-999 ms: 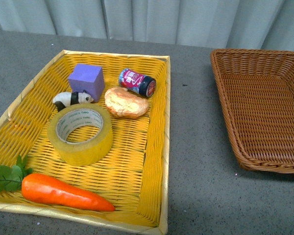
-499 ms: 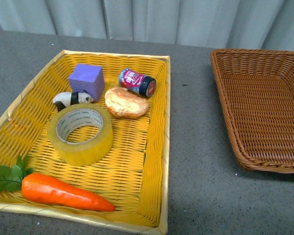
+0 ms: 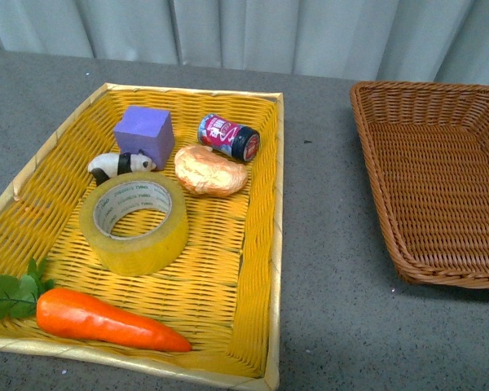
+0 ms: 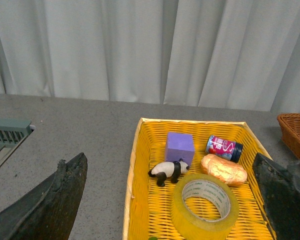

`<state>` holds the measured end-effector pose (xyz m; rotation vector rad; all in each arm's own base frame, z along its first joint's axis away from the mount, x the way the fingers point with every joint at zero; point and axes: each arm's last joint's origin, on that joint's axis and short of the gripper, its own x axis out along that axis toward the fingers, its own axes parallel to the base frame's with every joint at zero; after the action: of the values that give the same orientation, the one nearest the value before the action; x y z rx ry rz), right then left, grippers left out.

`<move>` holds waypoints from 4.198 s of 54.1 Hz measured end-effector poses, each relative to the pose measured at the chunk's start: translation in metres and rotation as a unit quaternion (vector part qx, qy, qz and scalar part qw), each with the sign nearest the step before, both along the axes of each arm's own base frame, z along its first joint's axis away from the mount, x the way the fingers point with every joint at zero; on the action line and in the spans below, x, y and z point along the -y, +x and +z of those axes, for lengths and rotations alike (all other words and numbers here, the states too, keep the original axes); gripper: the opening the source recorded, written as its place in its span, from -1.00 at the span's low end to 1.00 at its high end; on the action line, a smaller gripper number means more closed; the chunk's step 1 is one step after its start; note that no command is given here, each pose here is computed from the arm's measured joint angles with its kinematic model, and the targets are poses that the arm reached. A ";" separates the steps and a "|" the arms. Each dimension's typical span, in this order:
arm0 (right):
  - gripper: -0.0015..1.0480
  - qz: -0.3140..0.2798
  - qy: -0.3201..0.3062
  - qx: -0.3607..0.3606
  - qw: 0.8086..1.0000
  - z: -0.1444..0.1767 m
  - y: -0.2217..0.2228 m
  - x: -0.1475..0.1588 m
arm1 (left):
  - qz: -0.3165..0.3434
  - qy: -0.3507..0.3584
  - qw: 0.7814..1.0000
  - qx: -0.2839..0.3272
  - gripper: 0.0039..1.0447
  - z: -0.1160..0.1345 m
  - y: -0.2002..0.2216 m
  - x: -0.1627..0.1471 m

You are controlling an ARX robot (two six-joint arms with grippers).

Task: Move tape to another basket

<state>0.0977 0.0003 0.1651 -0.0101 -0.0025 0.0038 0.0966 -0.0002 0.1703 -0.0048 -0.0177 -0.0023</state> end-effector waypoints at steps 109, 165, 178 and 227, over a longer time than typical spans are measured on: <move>0.83 0.000 0.000 0.000 1.000 0.000 0.000 0.000 | -0.040 -0.040 0.887 -0.458 0.88 -0.104 0.210 0.034; 0.83 0.000 0.000 0.000 1.000 0.000 0.000 0.000 | -0.154 -0.030 0.915 -0.373 -0.73 -0.026 0.218 0.107; 0.83 0.000 0.000 0.000 1.000 0.000 0.000 0.000 | -0.196 -0.034 0.917 -0.346 -0.73 -0.006 0.229 0.152; 0.83 0.000 0.000 0.000 1.000 0.000 0.000 0.000 | -0.236 -0.028 0.919 -0.315 -0.73 0.016 0.249 0.215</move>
<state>0.0976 0.0002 0.1651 -0.0101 -0.0033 0.0034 0.3457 -0.2152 0.1860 -0.0678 0.6323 -0.4847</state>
